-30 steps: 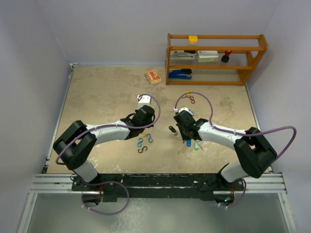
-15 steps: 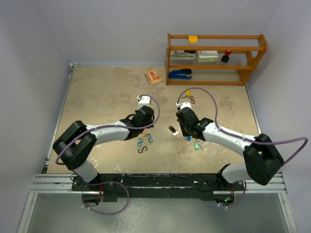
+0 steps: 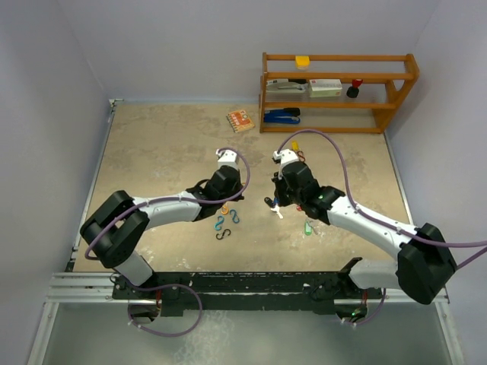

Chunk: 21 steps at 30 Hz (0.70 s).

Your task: Put the keys on the keyring

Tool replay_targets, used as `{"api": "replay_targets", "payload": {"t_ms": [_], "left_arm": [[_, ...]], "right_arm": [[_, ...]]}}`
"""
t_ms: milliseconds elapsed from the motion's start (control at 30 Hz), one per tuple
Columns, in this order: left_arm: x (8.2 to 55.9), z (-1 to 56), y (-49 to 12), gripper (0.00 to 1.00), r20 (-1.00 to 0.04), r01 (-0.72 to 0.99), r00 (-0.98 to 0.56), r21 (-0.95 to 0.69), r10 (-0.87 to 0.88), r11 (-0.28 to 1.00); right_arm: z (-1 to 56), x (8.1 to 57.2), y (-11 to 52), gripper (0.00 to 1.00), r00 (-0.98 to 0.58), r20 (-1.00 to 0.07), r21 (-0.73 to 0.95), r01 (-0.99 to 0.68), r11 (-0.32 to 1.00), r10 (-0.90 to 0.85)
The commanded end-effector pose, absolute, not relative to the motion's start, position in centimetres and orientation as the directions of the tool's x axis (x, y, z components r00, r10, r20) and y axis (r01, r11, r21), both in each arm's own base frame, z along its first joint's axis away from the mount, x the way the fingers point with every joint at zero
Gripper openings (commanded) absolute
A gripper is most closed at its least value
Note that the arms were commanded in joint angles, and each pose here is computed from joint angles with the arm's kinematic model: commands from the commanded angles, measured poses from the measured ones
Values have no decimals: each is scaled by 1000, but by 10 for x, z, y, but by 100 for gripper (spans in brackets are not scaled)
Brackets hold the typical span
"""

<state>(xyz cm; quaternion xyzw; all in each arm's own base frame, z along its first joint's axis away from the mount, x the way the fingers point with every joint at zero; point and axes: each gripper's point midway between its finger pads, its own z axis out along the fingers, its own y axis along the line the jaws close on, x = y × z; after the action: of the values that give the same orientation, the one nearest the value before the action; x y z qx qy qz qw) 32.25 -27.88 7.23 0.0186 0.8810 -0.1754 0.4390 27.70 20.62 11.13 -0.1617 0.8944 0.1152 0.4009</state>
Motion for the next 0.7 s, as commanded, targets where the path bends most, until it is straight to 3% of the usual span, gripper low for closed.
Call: {"api": "replay_targets", "payload": {"t_ms": [0, 667], "left_arm": [[328, 116, -301, 0, -797, 259, -566, -414, -210, 873], [313, 159, -327, 0, -772, 380, -577, -544, -269, 748]], "right_arm": [[151, 291, 239, 0, -547, -824, 156, -469, 870, -147], [161, 299, 281, 0, -552, -829, 286, -555, 781, -89]]}}
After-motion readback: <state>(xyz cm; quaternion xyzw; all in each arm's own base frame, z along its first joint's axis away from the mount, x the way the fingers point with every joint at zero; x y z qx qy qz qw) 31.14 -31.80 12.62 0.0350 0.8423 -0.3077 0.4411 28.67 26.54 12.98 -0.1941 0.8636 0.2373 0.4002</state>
